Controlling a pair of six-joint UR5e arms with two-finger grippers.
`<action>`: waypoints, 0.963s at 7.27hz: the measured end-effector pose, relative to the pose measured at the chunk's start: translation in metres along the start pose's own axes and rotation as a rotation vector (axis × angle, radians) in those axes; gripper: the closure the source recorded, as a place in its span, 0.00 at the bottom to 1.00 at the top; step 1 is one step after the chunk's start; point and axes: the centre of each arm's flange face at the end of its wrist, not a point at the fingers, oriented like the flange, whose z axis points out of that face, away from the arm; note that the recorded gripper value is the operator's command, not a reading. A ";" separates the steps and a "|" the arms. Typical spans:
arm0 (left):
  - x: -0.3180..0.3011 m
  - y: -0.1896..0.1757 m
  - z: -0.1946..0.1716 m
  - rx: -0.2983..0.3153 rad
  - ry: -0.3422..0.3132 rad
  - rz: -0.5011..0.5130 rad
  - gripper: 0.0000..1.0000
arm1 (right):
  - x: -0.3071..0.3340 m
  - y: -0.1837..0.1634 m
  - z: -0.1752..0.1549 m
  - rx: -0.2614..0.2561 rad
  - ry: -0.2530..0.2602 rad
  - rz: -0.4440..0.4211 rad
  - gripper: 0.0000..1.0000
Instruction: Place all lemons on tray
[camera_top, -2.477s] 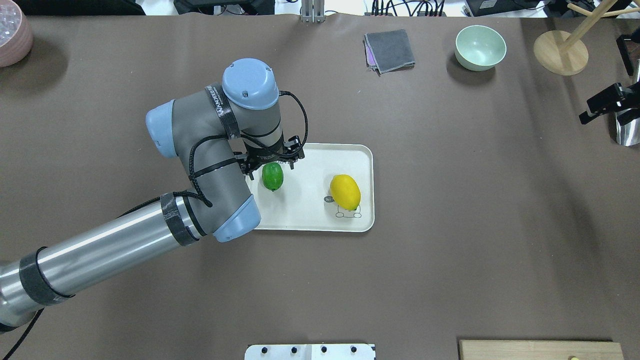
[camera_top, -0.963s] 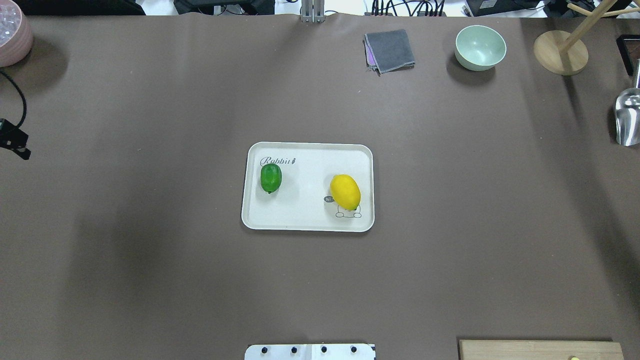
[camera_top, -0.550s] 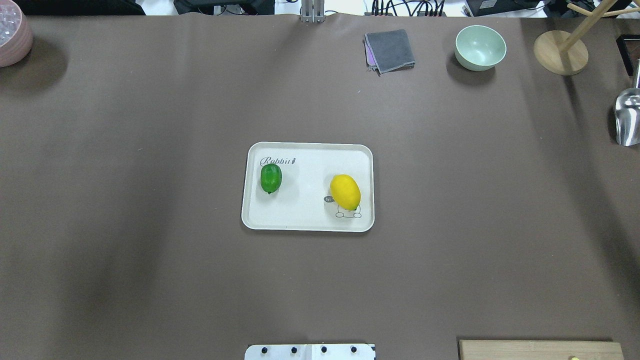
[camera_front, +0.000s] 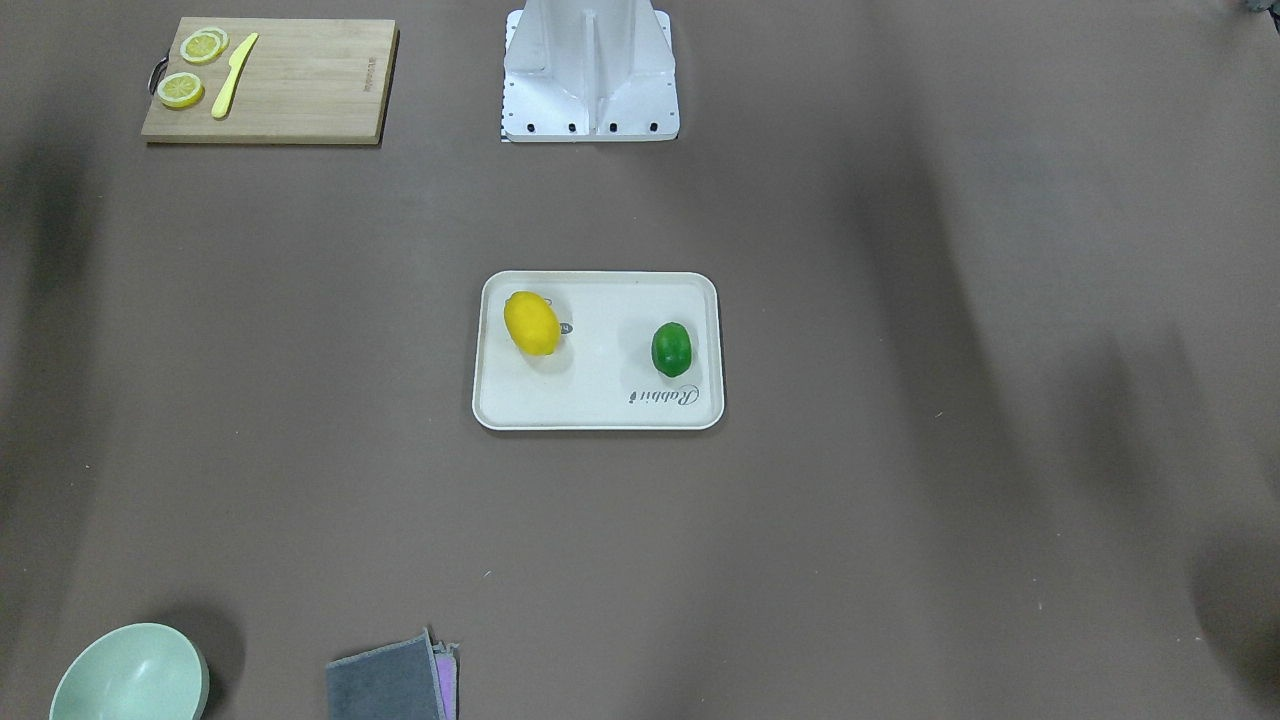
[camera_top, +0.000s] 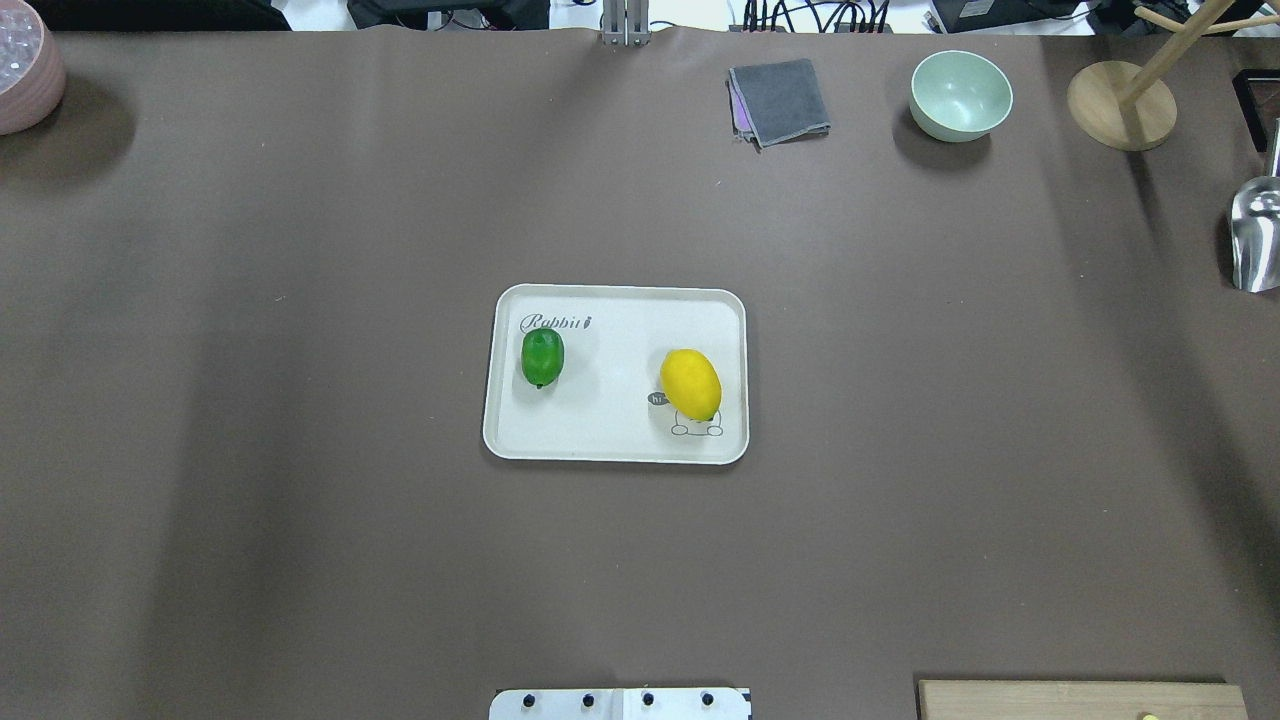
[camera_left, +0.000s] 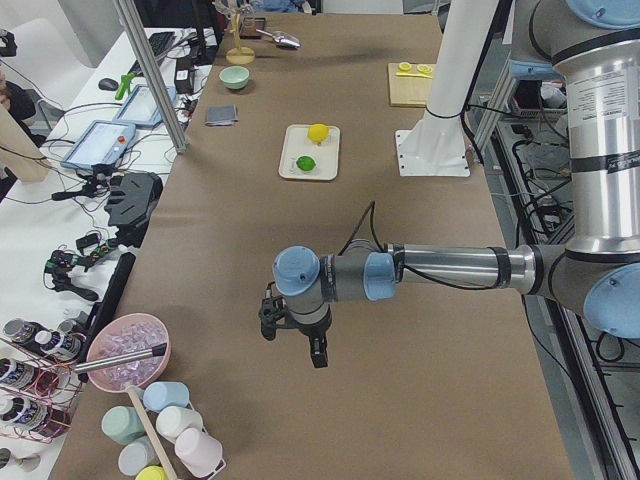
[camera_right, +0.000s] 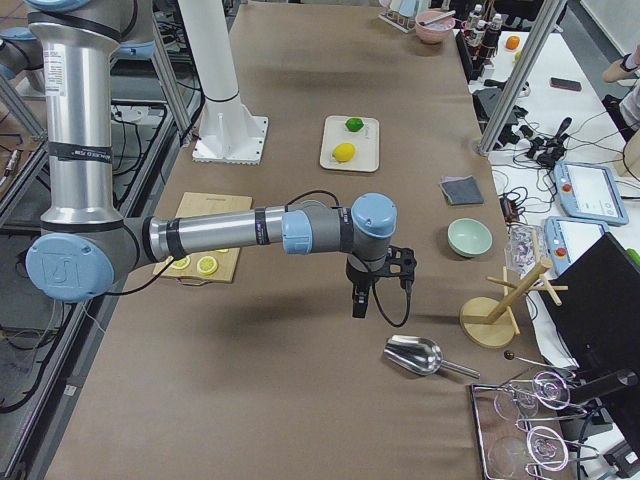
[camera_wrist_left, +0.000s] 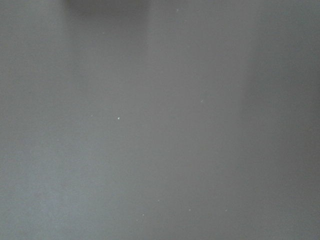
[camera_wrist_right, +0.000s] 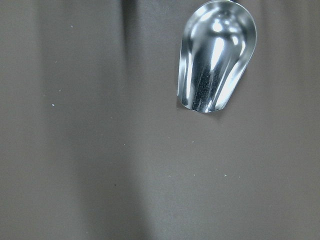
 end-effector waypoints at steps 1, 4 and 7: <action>-0.006 0.002 -0.002 -0.006 0.000 -0.015 0.02 | -0.001 0.003 -0.002 0.001 -0.005 0.000 0.00; 0.001 0.005 -0.012 -0.006 0.005 -0.026 0.02 | 0.002 0.023 -0.009 0.005 -0.011 0.008 0.00; 0.007 0.007 -0.017 -0.018 0.010 -0.037 0.02 | -0.002 0.033 -0.024 -0.001 -0.010 0.032 0.00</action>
